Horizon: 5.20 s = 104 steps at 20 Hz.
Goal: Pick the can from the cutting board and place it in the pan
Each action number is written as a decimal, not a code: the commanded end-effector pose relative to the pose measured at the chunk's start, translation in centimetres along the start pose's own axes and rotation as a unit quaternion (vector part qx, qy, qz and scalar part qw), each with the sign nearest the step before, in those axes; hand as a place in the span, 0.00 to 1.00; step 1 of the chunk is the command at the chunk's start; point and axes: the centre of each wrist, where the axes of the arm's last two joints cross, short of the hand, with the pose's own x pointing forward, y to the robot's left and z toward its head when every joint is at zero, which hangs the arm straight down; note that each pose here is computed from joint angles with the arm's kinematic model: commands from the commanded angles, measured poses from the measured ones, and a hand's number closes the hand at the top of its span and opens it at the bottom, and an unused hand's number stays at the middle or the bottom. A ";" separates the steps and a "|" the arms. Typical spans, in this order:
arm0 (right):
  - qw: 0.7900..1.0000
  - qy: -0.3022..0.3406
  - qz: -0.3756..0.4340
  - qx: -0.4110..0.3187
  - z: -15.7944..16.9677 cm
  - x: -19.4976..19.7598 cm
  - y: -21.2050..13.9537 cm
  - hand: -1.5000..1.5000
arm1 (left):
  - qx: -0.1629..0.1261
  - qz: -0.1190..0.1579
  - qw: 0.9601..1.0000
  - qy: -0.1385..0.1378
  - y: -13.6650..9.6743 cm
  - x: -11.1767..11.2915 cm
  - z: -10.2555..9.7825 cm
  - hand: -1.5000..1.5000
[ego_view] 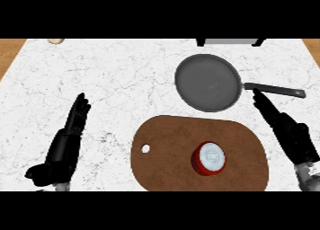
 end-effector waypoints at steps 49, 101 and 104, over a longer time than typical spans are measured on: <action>0.810 0.446 0.352 0.145 -5.4 10.3 9.3 0.00 | -0.118 -0.066 0.986 0.092 2.8 1.8 -4.9 0.50; 0.891 -0.142 0.419 -0.098 3.3 18.5 25.6 1.00 | -0.101 -0.057 0.988 0.097 5.3 1.1 -4.1 0.50; 0.899 -0.140 0.395 -0.125 4.4 19.0 26.4 1.00 | -0.094 -0.057 0.989 0.098 3.6 2.0 -5.4 0.50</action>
